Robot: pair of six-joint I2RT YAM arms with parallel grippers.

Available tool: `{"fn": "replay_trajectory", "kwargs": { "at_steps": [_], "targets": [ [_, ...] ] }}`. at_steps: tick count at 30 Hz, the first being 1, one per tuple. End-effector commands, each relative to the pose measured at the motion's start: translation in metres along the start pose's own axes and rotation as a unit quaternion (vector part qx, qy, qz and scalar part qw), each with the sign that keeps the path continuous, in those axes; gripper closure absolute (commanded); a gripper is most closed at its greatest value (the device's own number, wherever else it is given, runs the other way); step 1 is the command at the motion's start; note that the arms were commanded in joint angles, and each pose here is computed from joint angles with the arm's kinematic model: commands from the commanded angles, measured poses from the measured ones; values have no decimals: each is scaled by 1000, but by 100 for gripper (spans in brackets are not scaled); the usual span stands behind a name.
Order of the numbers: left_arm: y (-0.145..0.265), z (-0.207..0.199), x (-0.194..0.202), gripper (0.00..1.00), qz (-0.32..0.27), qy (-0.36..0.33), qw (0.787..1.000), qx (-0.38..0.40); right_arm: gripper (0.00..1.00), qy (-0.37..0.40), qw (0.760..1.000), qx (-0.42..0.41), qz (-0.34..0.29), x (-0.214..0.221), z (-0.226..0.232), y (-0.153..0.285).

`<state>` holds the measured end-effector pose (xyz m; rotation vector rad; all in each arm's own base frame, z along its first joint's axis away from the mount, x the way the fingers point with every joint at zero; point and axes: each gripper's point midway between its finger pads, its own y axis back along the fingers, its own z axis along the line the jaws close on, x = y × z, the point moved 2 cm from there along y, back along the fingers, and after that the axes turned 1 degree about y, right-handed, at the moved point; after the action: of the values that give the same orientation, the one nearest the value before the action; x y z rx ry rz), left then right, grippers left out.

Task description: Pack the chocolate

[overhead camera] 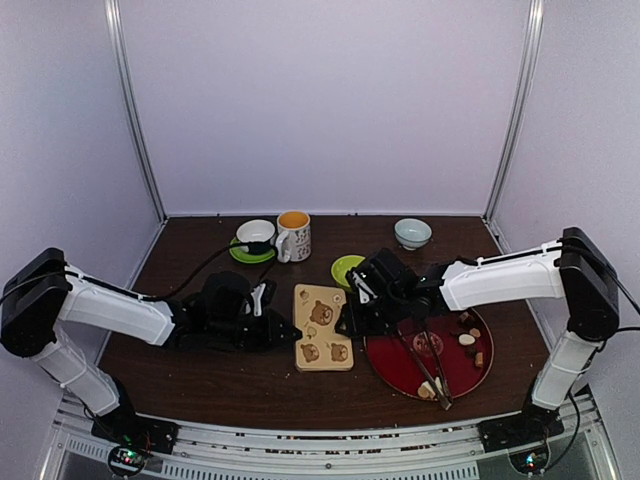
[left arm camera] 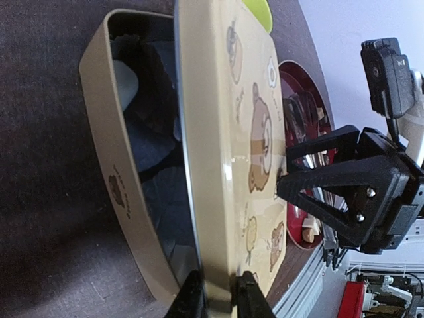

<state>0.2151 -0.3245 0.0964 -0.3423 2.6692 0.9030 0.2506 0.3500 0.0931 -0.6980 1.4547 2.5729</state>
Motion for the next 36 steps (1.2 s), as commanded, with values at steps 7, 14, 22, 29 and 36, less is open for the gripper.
{"fn": "replay_trajectory", "kwargs": {
  "at_steps": [7, 14, 22, 29, 36],
  "targets": [
    [0, 9, -32, 80, -27, -31, 998, -46, 59, 13, 1000, -4, -8, -19, 2, -6],
    [-4, 17, -35, 76, -16, -39, 997, -68, 59, 14, 1000, -13, -2, -20, 6, -12],
    [5, 22, -39, 67, -23, -57, 993, -100, 59, 9, 1000, -19, 2, -17, 6, -16],
    [1, 22, -41, 63, -18, -62, 993, -97, 59, 3, 1000, -8, -5, -24, 2, -19],
    [-5, 29, -49, 66, -17, -61, 993, -95, 58, 2, 1000, -1, -11, -37, -5, -21]
  ]
}}
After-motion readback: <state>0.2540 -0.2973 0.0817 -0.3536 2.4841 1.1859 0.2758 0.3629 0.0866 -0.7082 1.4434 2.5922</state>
